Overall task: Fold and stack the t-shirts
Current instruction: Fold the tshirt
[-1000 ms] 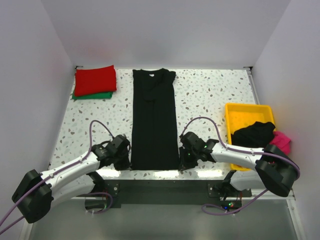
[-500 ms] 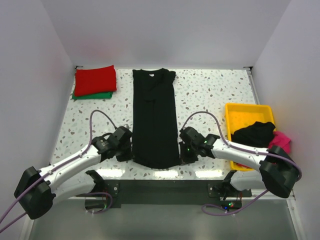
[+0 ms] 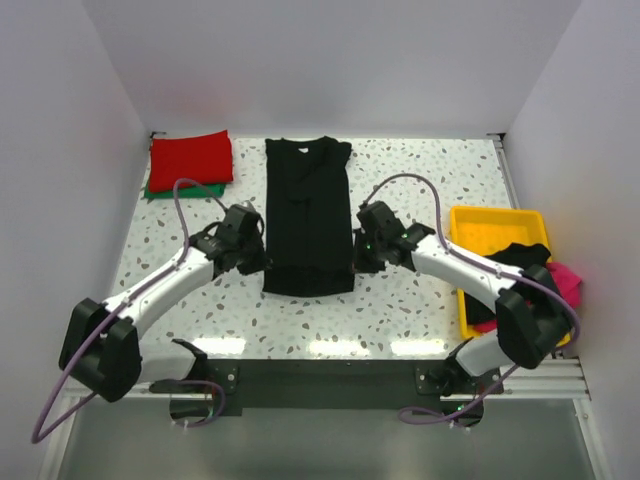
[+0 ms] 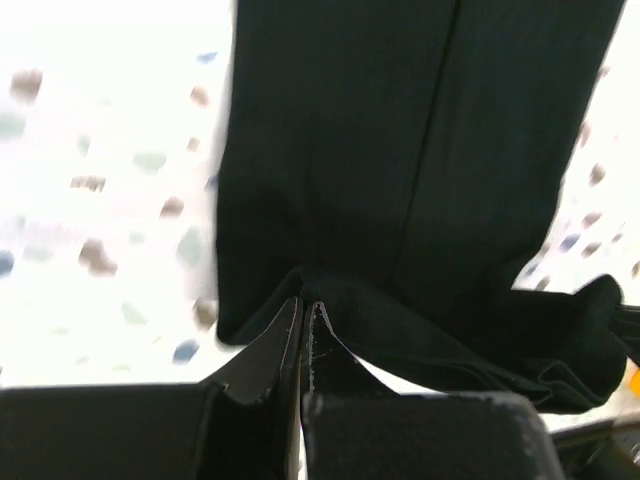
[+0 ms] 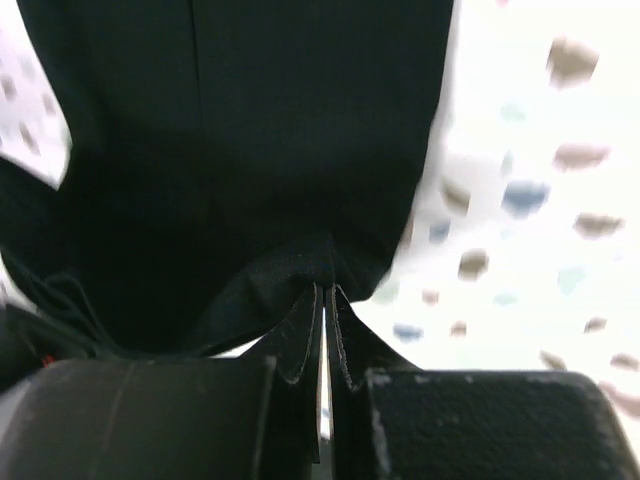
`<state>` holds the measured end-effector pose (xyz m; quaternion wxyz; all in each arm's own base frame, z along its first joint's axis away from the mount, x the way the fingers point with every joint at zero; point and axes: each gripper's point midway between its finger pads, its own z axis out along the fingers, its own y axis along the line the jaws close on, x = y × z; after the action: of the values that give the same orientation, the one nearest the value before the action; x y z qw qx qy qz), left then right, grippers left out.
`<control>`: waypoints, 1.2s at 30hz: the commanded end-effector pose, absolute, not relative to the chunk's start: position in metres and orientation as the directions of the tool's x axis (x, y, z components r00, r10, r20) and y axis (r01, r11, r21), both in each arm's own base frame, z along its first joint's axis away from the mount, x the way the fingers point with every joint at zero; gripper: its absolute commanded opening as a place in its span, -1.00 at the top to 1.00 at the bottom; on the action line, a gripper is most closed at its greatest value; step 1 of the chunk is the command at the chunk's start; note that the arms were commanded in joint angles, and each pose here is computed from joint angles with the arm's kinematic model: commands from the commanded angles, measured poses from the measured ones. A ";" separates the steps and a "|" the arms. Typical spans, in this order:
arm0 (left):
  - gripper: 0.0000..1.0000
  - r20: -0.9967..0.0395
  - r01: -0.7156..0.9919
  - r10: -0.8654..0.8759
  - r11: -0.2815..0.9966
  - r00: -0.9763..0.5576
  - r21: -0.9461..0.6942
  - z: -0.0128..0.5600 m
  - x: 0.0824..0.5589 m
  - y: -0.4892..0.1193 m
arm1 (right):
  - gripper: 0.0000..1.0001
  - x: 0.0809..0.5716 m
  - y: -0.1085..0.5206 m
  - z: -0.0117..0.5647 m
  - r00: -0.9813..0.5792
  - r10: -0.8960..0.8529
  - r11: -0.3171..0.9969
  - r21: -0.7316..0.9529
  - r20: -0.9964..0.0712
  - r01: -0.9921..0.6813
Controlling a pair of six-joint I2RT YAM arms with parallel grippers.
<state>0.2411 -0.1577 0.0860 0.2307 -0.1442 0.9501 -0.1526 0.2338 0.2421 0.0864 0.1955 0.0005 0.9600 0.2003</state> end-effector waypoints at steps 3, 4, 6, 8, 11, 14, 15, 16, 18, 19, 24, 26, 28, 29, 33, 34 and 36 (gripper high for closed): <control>1.00 -0.496 -0.205 -0.427 0.874 -0.757 -0.440 0.114 0.324 -0.176 | 1.00 0.316 0.255 0.097 -0.868 0.153 0.928 0.370 -0.473 -0.038; 1.00 -0.492 -0.216 -0.436 0.871 -0.754 -0.441 0.114 0.331 -0.176 | 1.00 0.325 0.257 0.097 -0.866 0.160 0.928 0.371 -0.474 -0.032; 1.00 -0.494 -0.245 -0.460 0.864 -0.738 -0.439 0.114 0.352 -0.175 | 1.00 0.347 0.256 0.092 -0.862 0.185 0.931 0.366 -0.472 -0.001; 1.00 -0.514 -0.270 -0.489 0.855 -0.705 -0.443 0.121 0.372 -0.169 | 1.00 0.367 0.253 0.095 -0.851 0.216 0.926 0.378 -0.479 0.022; 1.00 -0.500 -0.296 -0.510 0.845 -0.700 -0.446 0.113 0.394 -0.164 | 1.00 0.388 0.247 0.090 -0.844 0.245 0.926 0.373 -0.477 0.059; 1.00 -0.494 -0.328 -0.515 0.847 -0.701 -0.418 0.099 0.412 -0.157 | 1.00 0.405 0.245 0.085 -0.842 0.270 0.921 0.381 -0.467 0.084; 1.00 -0.494 -0.333 -0.518 0.846 -0.699 -0.416 0.097 0.416 -0.156 | 1.00 0.408 0.244 0.083 -0.844 0.271 0.922 0.376 -0.463 0.090; 1.00 -0.494 -0.334 -0.520 0.845 -0.697 -0.417 0.097 0.420 -0.155 | 1.00 0.415 0.245 0.083 -0.841 0.276 0.921 0.378 -0.465 0.093; 1.00 -0.489 -0.348 -0.529 0.840 -0.693 -0.415 0.094 0.428 -0.151 | 1.00 0.422 0.240 0.082 -0.838 0.287 0.920 0.376 -0.465 0.106; 1.00 -0.490 -0.349 -0.534 0.837 -0.689 -0.421 0.094 0.432 -0.150 | 1.00 0.425 0.239 0.079 -0.838 0.289 0.921 0.374 -0.464 0.111; 1.00 -0.488 -0.347 -0.539 0.833 -0.687 -0.431 0.094 0.446 -0.147 | 1.00 0.444 0.234 0.084 -0.828 0.306 0.918 0.376 -0.470 0.126; 1.00 -0.492 -0.346 -0.541 0.831 -0.682 -0.435 0.097 0.450 -0.146 | 1.00 0.448 0.233 0.088 -0.822 0.311 0.917 0.380 -0.478 0.126; 1.00 -0.495 -0.341 -0.544 0.828 -0.677 -0.445 0.099 0.454 -0.146 | 1.00 0.451 0.233 0.092 -0.817 0.314 0.915 0.385 -0.484 0.123; 1.00 -0.495 -0.334 -0.543 0.828 -0.678 -0.451 0.100 0.456 -0.146 | 1.00 0.453 0.231 0.093 -0.815 0.317 0.915 0.383 -0.486 0.127; 1.00 -0.489 -0.333 -0.540 0.829 -0.685 -0.449 0.095 0.465 -0.146 | 1.00 0.462 0.229 0.089 -0.816 0.318 0.916 0.378 -0.483 0.134; 1.00 -0.492 -0.329 -0.540 0.828 -0.682 -0.454 0.097 0.469 -0.146 | 1.00 0.465 0.230 0.091 -0.813 0.322 0.915 0.381 -0.486 0.134; 1.00 -0.499 -0.324 -0.534 0.833 -0.683 -0.448 0.092 0.474 -0.146 | 1.00 0.468 0.228 0.084 -0.817 0.318 0.918 0.372 -0.481 0.138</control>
<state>0.4494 -0.1460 0.0781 0.2849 -0.2506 0.9131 -0.1496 0.4552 0.2334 0.0811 0.2660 0.1239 0.9406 0.1708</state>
